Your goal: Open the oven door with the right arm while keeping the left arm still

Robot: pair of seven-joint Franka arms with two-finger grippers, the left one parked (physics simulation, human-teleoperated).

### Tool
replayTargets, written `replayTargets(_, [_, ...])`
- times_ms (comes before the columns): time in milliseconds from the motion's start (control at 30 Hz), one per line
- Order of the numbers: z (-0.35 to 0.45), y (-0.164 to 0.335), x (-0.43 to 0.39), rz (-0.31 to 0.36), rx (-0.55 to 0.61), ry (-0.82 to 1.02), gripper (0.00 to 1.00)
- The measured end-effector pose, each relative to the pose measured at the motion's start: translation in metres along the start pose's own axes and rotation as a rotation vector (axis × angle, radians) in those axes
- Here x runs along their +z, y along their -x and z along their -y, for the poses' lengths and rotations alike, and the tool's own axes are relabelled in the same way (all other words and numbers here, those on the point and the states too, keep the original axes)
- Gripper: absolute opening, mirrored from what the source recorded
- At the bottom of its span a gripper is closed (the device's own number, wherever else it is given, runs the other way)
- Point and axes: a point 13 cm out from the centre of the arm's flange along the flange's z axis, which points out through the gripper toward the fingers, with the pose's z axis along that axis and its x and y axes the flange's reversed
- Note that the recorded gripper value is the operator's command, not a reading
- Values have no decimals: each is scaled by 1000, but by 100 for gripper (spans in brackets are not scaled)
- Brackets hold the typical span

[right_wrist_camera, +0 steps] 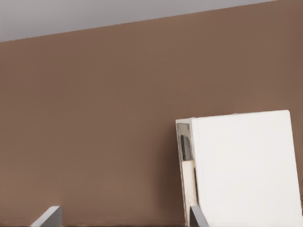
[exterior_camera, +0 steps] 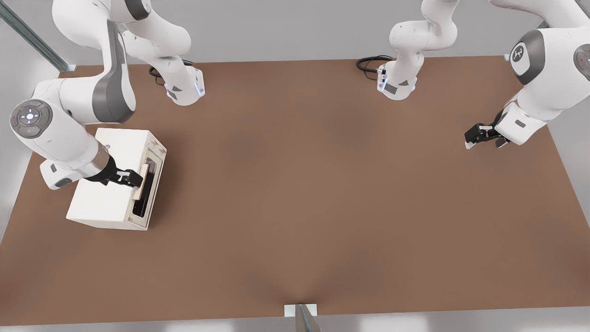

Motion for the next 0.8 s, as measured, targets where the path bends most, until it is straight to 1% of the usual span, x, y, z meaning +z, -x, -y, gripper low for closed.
replayTargets(100, [1,-5,9,-29,-55,-40,100])
replayTargets(233, [-32,-13,58,-54,-264,-351,99])
replayTargets(300, [-34,-14,79,-58,-330,-506,37])
replayTargets(333, [-33,-17,90,-63,-356,-571,21])
replayTargets(400, [-24,-23,113,-77,-386,-670,9])
replayTargets(467, [-16,-30,133,-84,-404,-734,0])
replayTargets(600, [-9,-42,159,-77,-410,-800,0])
replayTargets(733, [10,-62,184,-72,-400,-829,0])
replayTargets(800, [18,-67,196,-59,-394,-831,0])
